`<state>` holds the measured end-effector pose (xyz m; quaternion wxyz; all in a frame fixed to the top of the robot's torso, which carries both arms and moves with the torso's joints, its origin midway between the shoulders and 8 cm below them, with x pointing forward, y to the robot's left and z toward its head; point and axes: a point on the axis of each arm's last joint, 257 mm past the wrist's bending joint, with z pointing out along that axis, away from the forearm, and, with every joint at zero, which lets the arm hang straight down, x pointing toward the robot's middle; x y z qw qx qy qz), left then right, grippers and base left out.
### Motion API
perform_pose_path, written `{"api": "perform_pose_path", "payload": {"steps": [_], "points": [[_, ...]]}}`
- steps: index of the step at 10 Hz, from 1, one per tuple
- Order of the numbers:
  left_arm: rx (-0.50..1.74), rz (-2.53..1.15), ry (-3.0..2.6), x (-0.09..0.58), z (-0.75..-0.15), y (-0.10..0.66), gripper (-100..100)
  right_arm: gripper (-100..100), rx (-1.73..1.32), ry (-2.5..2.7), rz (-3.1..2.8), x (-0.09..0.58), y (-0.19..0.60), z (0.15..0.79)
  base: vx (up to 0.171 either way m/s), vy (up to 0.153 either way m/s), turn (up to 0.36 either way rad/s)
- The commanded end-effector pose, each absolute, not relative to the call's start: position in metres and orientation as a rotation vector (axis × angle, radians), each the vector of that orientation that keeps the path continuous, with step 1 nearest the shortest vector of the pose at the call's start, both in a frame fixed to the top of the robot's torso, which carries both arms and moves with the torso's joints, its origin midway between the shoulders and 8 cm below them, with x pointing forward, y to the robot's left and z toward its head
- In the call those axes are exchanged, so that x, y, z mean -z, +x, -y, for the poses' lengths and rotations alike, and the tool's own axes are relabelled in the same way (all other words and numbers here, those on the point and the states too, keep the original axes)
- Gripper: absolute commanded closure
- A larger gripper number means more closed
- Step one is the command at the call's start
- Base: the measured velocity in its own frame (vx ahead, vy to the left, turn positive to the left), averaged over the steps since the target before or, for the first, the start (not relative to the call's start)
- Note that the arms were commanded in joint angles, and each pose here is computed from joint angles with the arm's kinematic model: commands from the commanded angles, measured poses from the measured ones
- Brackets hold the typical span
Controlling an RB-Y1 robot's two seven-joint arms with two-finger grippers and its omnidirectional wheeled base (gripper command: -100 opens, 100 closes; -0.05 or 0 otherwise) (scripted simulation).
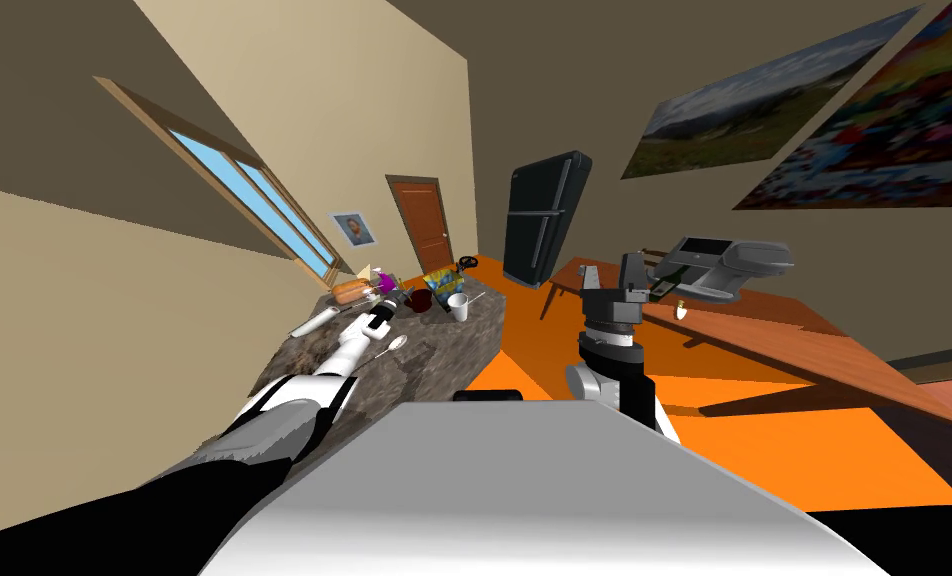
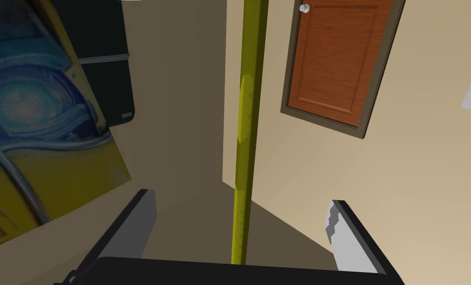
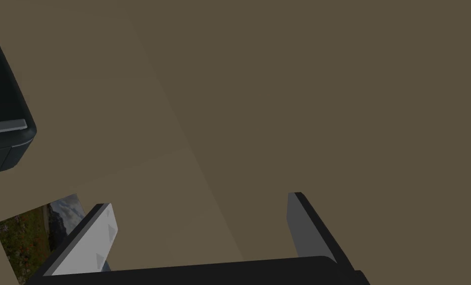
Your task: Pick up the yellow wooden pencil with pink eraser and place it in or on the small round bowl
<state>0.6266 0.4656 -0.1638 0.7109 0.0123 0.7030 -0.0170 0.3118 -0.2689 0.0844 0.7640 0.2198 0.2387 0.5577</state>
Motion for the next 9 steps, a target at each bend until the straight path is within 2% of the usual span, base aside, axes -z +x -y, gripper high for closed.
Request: {"api": "perform_pose_path", "payload": {"steps": [1, 7, 8, 9], "points": [[0.024, -1.559, 0.015, 0.146, -0.477, 0.633, -100, 0, -1.212, 0.478, -0.519, -0.084, 0.312, 0.269, -0.064, -0.017, -0.153], [-0.009, -1.551, -0.015, 0.108, -0.500, 0.642, -100, 0, -1.212, 0.478, -0.519, -0.084, 0.312, 0.269, -0.082, 0.004, -0.081], [-0.010, -1.551, -0.019, 0.108, -0.501, 0.642, 0, 0, -1.212, 0.478, -0.519, -0.084, 0.312, 0.269, -0.007, 0.000, 0.003], [-0.010, -1.551, -0.019, 0.108, -0.501, 0.642, 0, 0, -1.212, 0.478, -0.519, -0.084, 0.312, 0.269, 0.000, 0.000, 0.000]]}}
